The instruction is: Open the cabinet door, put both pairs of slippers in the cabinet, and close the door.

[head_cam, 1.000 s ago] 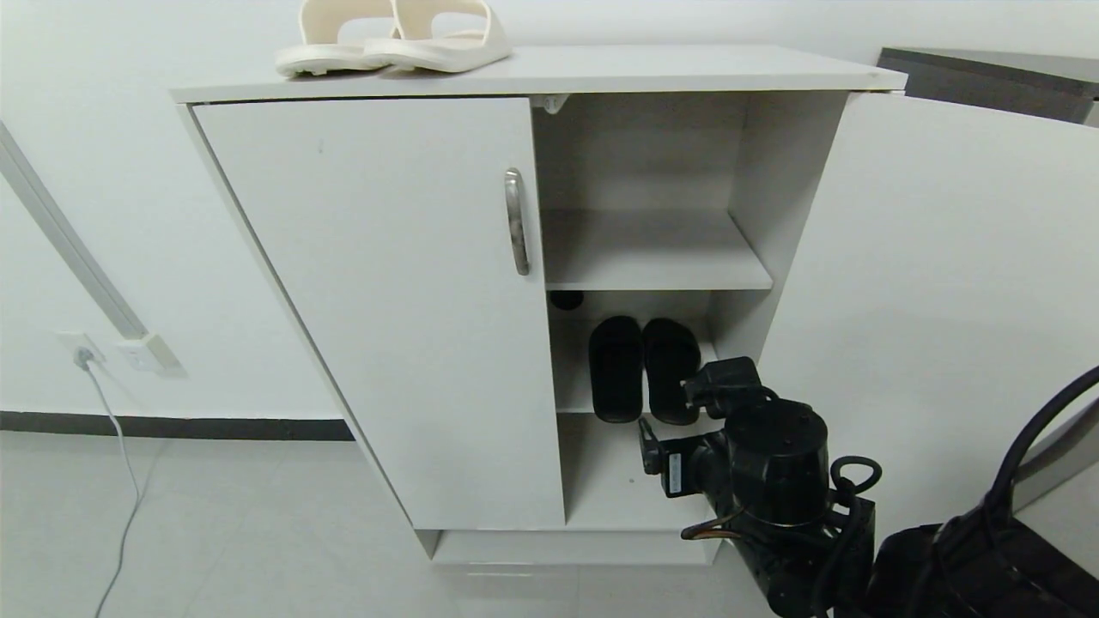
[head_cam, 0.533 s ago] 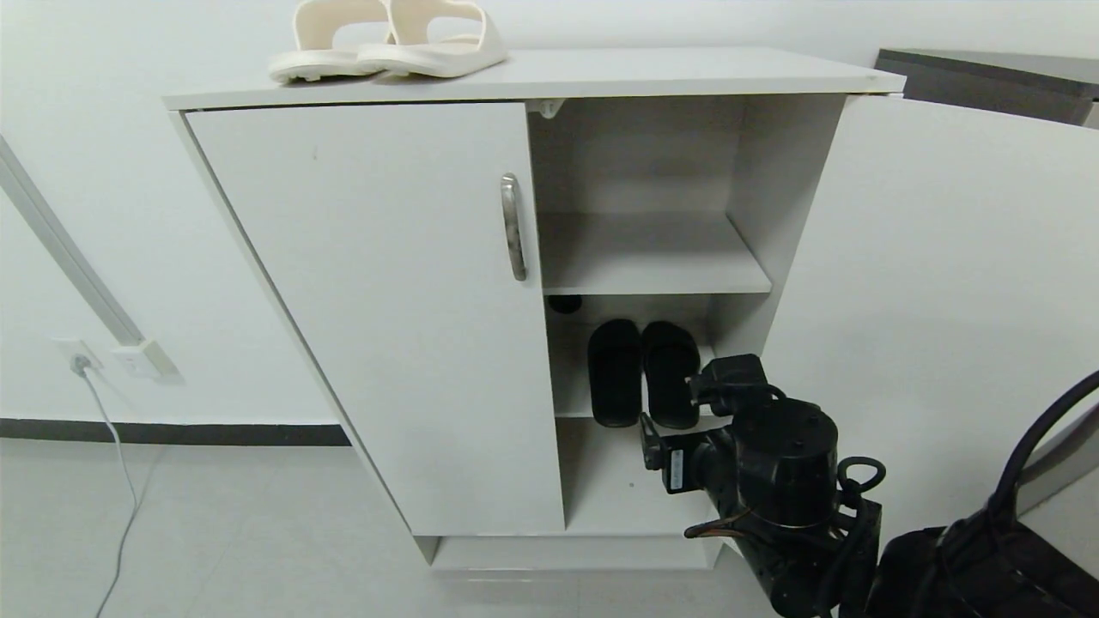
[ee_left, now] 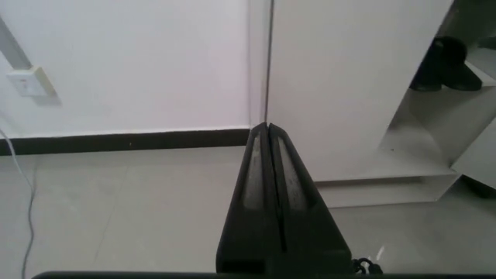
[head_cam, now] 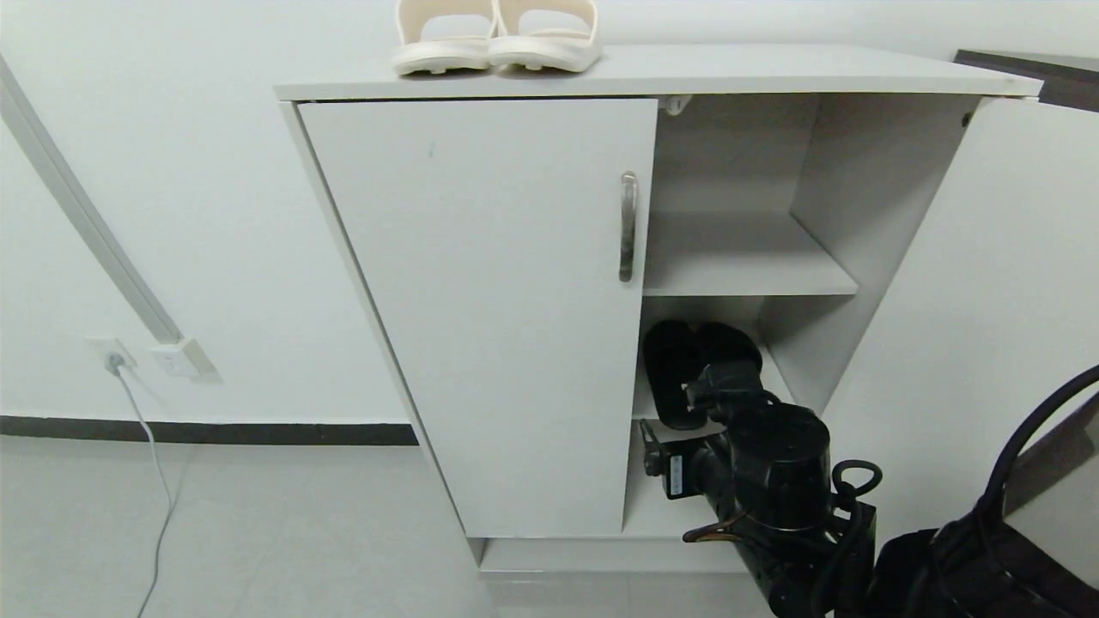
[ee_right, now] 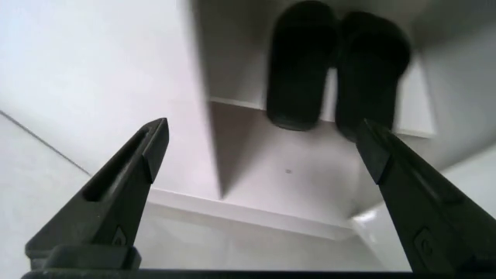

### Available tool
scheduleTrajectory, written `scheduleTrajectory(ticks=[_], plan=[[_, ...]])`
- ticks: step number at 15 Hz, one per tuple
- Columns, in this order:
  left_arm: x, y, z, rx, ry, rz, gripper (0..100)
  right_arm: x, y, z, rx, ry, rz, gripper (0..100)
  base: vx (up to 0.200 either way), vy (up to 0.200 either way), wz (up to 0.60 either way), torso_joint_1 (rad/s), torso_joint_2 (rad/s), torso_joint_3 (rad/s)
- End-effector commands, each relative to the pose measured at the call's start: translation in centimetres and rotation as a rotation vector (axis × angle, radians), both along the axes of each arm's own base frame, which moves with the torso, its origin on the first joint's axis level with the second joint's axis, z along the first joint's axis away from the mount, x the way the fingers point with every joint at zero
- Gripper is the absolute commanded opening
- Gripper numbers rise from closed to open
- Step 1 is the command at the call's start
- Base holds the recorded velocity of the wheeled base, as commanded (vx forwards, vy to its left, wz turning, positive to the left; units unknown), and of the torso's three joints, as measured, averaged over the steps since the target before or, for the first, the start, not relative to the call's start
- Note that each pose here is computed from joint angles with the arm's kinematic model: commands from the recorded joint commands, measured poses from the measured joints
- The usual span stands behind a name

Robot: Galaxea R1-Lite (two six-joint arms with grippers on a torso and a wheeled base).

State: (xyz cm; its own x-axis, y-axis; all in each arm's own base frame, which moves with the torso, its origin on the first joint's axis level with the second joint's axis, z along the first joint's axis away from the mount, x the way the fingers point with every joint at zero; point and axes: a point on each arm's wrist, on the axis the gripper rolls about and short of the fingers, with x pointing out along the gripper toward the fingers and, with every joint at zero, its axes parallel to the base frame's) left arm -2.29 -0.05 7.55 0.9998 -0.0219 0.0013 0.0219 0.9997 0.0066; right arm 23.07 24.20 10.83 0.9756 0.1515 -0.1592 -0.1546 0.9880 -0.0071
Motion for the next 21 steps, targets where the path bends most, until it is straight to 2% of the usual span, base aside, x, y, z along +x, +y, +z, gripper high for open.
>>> scheduleTrajectory(ticks=[1, 7, 9, 12, 21], plan=[[0.0, 0.0, 0.0, -0.004, 0.001, 0.000, 0, 0.1, -0.1, 0.0, -0.001, 0.001, -0.004, 100, 0.000, 0.200, 0.00, -0.002, 0.00, 0.017], [0.0, 0.0, 0.0, 0.000, 0.001, 0.000, 0, -0.3, -0.4, -0.5, -0.011, 0.013, 0.004, 100, 0.000, 0.200, 0.00, 0.000, 0.00, 0.002], [0.0, 0.0, 0.0, 0.010, 0.001, -0.001, 0, -0.1, -1.0, 0.0, 0.010, -0.022, 0.000, 100, 0.000, 0.000, 0.00, 0.000, 0.00, 0.000], [0.0, 0.0, 0.0, 0.009, 0.001, -0.001, 0, -0.5, -1.1, -0.7, -0.036, -0.013, 0.014, 100, 0.000, 0.000, 0.00, 0.000, 0.00, 0.000], [0.0, 0.0, 0.0, 0.006, 0.001, -0.001, 0, -0.7, -1.0, -0.8, -0.036, -0.015, 0.019, 100, 0.000, 0.000, 0.00, 0.000, 0.00, 0.000]])
